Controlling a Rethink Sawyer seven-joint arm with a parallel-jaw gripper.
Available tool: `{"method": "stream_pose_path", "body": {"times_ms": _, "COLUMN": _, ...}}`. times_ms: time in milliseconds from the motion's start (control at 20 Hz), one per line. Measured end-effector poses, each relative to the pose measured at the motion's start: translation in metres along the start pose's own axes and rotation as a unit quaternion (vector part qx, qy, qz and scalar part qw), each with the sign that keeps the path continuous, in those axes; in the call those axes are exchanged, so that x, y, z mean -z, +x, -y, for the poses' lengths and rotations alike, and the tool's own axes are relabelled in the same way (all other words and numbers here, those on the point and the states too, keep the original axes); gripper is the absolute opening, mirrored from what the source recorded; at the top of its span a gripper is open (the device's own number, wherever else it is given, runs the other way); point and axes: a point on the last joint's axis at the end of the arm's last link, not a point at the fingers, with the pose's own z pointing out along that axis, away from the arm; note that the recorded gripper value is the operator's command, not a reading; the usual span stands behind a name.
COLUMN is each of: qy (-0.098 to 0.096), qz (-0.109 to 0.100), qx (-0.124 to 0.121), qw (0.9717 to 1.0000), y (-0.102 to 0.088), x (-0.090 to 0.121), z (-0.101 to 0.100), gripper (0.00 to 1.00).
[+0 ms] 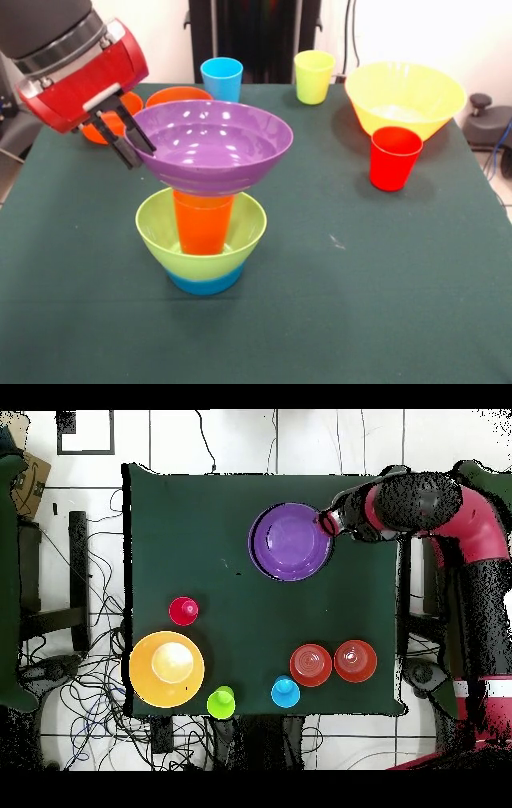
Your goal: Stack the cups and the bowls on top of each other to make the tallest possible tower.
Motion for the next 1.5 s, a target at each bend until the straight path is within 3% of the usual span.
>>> {"method": "stream_pose_path", "body": {"times_ms": 350, "qy": -0.013, "qz": 0.001, "qx": 0.009, "qw": 0.9999, "y": 0.002, "x": -0.018, "z": 0.001, "gripper": 0.00}}
{"method": "stream_pose_path", "body": {"times_ms": 800, "qy": -0.010, "qz": -0.011, "qx": 0.045, "qw": 0.9989, "y": 0.010, "x": -0.035, "z": 0.003, "gripper": 0.00}}
{"method": "stream_pose_path", "body": {"times_ms": 1500, "qy": -0.006, "qz": -0.014, "qx": 0.054, "qw": 0.9984, "y": 0.011, "x": -0.038, "z": 0.004, "gripper": 0.00}}
